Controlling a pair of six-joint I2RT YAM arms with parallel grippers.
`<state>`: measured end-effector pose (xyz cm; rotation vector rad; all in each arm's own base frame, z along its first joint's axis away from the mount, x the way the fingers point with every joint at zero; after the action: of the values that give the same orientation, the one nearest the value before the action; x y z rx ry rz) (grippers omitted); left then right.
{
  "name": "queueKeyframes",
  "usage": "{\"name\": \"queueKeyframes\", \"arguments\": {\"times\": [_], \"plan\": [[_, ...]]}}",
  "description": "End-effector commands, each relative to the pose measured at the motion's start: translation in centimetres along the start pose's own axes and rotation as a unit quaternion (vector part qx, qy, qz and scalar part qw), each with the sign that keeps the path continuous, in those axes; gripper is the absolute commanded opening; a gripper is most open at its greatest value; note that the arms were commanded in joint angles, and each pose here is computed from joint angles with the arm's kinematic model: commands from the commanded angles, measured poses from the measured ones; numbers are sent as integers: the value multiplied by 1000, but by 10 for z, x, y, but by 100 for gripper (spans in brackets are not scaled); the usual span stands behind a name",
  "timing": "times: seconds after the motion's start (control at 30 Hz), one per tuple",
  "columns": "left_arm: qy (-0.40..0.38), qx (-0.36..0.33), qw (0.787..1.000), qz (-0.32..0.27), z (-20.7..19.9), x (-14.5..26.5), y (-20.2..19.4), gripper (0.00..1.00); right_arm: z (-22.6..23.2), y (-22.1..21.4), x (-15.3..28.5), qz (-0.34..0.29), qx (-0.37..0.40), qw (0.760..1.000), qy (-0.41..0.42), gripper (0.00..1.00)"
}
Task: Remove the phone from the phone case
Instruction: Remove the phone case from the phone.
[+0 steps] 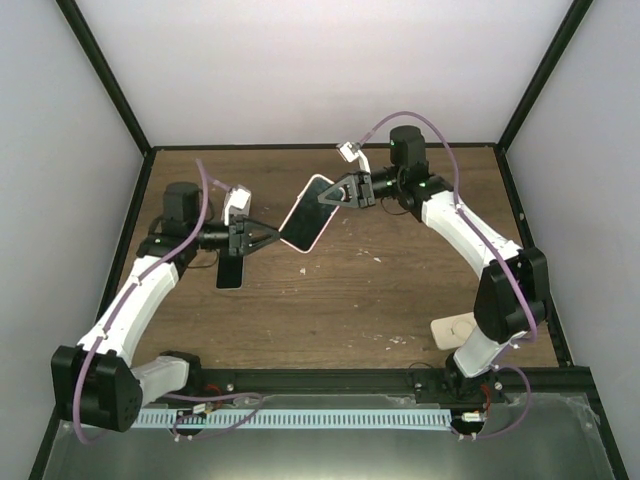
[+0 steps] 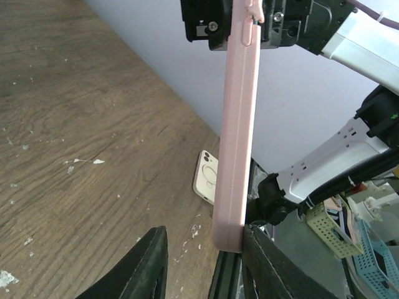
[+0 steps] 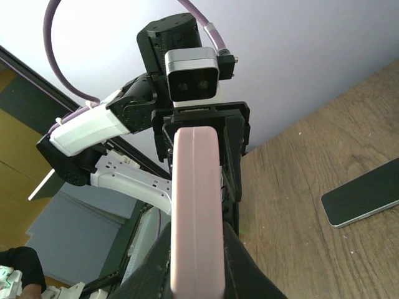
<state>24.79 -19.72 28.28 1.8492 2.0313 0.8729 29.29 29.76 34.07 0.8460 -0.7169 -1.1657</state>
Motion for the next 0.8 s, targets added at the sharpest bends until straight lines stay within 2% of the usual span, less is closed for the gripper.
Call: {"name": "queueKeyframes", "arguments": {"times": [0.0,0.27,0.77], "plan": [[63,18,998,-19,36,3,6,32,61,13,1,18,47,995,88,1],[81,47,995,-25,68,6,6,30,78,16,2,24,64,992,108,1],[81,73,994,-13,86,5,-4,31,84,17,4,27,73,990,118,1]]}}
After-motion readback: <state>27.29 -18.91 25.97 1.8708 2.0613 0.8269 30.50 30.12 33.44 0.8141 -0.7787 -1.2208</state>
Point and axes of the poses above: each gripper's point midway between its finger pads, its own x axis back along the fingers, its own z axis along the line the jaws close on, y = z × x, the point moved 1 cm from there along x, back along the fingers, and after that the axes turned 12 degrees about x, right-handed, at the moved point
